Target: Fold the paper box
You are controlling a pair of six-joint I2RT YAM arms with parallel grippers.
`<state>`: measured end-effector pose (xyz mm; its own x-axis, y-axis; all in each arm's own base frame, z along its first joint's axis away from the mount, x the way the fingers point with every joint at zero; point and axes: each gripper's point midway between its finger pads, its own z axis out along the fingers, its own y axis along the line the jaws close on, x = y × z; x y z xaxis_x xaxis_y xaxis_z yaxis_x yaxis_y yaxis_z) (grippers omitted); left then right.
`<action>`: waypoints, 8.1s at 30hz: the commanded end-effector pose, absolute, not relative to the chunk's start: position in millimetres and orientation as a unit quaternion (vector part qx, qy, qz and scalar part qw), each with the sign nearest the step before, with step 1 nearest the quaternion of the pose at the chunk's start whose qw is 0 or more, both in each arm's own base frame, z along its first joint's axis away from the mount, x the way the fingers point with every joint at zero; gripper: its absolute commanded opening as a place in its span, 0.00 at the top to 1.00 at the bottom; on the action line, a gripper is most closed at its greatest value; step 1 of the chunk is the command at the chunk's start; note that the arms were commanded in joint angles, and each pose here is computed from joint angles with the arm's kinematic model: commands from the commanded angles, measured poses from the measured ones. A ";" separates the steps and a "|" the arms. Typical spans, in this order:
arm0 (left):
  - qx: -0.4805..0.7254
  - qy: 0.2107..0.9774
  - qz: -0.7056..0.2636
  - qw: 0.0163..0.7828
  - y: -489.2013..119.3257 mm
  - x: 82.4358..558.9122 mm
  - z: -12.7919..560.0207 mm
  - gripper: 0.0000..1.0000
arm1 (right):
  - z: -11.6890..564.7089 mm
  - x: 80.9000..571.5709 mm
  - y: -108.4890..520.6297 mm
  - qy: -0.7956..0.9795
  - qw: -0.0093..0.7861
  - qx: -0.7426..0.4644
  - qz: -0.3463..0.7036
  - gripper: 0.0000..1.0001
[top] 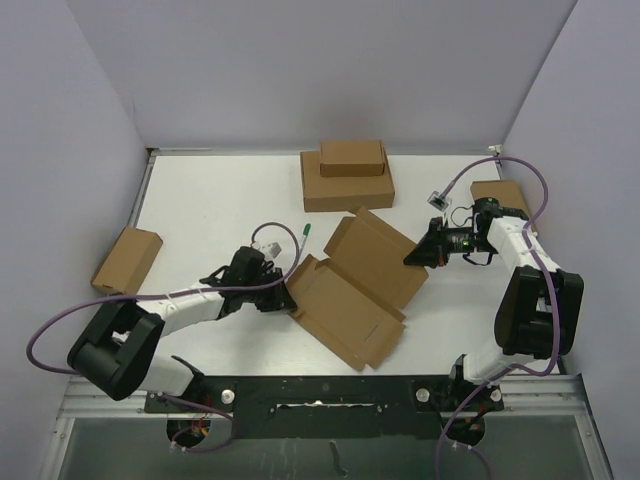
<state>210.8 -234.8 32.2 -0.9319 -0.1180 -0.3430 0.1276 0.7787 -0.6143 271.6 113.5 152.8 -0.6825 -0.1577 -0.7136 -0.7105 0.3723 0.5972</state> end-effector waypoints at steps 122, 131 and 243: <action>0.463 0.632 -0.239 0.574 -384.6 204.3 96.7 0.25 | 251.4 300.7 71.9 0.738 0.338 -0.017 0.583 1.00; 0.437 0.652 -0.225 0.577 -402.6 218.9 77.8 0.25 | 252.3 300.5 72.3 0.735 0.336 -0.018 0.588 1.00; 0.143 0.838 -0.215 0.482 -442.7 240.6 187.5 0.40 | 255.9 299.0 69.0 0.720 0.364 -0.044 0.589 1.00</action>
